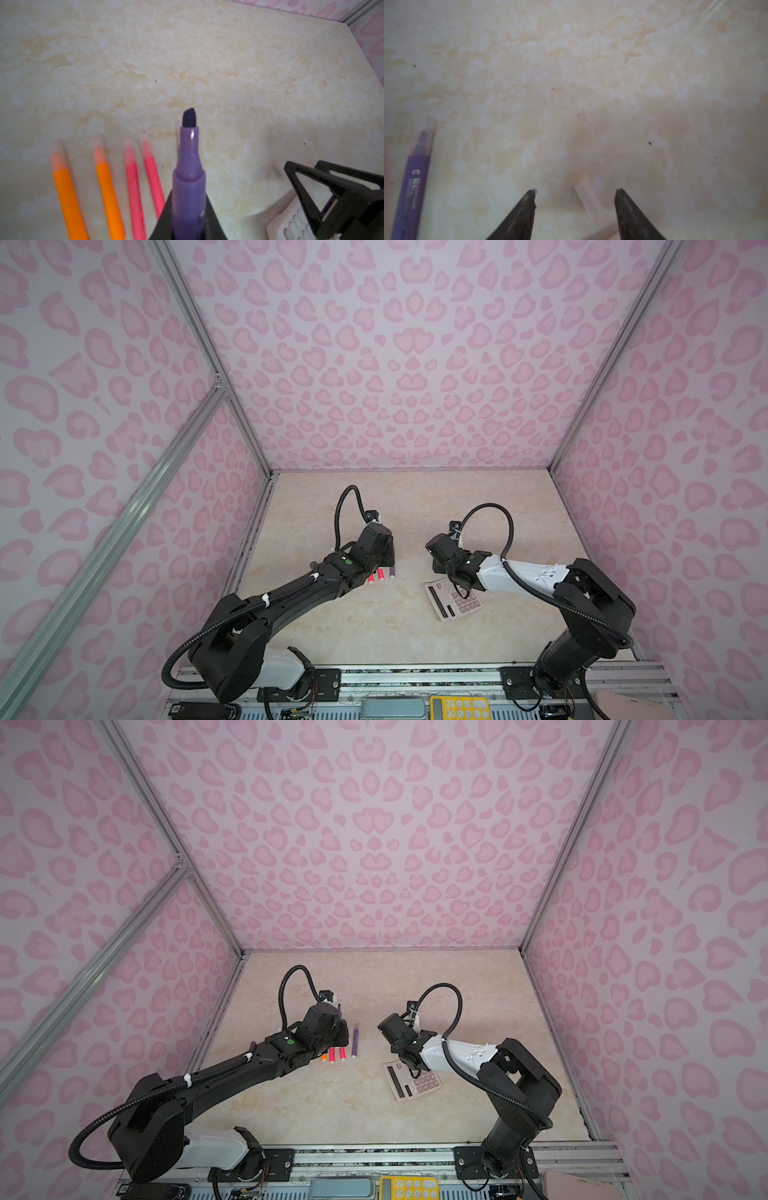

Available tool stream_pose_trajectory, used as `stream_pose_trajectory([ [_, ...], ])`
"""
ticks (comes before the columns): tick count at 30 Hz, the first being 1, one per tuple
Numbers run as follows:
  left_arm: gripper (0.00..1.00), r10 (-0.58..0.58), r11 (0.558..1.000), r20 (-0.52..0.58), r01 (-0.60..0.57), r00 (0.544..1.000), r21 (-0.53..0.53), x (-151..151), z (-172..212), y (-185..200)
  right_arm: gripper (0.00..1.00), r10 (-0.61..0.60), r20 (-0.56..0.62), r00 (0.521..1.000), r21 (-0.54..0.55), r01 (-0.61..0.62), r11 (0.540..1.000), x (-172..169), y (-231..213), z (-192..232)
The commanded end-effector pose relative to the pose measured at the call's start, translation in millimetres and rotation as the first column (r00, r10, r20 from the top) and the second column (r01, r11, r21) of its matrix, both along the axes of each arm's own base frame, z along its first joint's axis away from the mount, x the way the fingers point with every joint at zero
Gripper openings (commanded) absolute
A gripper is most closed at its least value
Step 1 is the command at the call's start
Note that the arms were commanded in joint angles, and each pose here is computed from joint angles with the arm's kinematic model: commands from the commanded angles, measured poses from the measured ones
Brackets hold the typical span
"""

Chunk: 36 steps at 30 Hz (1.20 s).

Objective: Insert the pens into the pen caps
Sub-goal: 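Lower the right gripper over a translucent cap beside the calculator, then close the right gripper on the translucent cap and lift it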

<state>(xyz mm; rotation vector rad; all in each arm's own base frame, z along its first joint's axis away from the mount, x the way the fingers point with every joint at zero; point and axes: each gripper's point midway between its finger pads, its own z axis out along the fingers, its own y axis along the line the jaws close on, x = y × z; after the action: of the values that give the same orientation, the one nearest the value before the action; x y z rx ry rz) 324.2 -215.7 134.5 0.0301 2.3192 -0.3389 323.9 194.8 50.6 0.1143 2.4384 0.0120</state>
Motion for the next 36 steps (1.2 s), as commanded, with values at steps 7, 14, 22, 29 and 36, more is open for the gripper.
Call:
stream_pose_trajectory([
  [7,0.03,0.007,1.000,0.016,-0.007,1.000,0.013,3.7,3.9,0.8,0.57,0.150,-0.067,0.986,0.056,-0.147,0.988,3.9,14.4,-10.7],
  [14,0.03,0.008,1.000,0.016,-0.009,1.000,0.017,4.4,3.7,1.2,0.48,0.137,-0.101,0.985,-0.007,-0.138,0.990,5.8,10.1,-14.2],
  [22,0.03,0.005,1.000,0.013,-0.006,1.000,0.016,4.0,3.3,0.5,0.46,0.115,-0.155,0.981,-0.106,-0.132,0.986,9.2,2.1,-28.4],
  [29,0.03,0.012,1.000,0.011,-0.013,1.000,0.027,4.8,2.1,2.1,0.44,0.127,-0.177,0.976,-0.104,-0.147,0.984,7.8,4.3,-33.0],
  [36,0.03,0.011,1.000,0.003,-0.011,1.000,0.013,2.4,3.5,1.5,0.40,0.098,-0.190,0.977,-0.128,-0.123,0.984,7.8,-0.8,-34.5],
])
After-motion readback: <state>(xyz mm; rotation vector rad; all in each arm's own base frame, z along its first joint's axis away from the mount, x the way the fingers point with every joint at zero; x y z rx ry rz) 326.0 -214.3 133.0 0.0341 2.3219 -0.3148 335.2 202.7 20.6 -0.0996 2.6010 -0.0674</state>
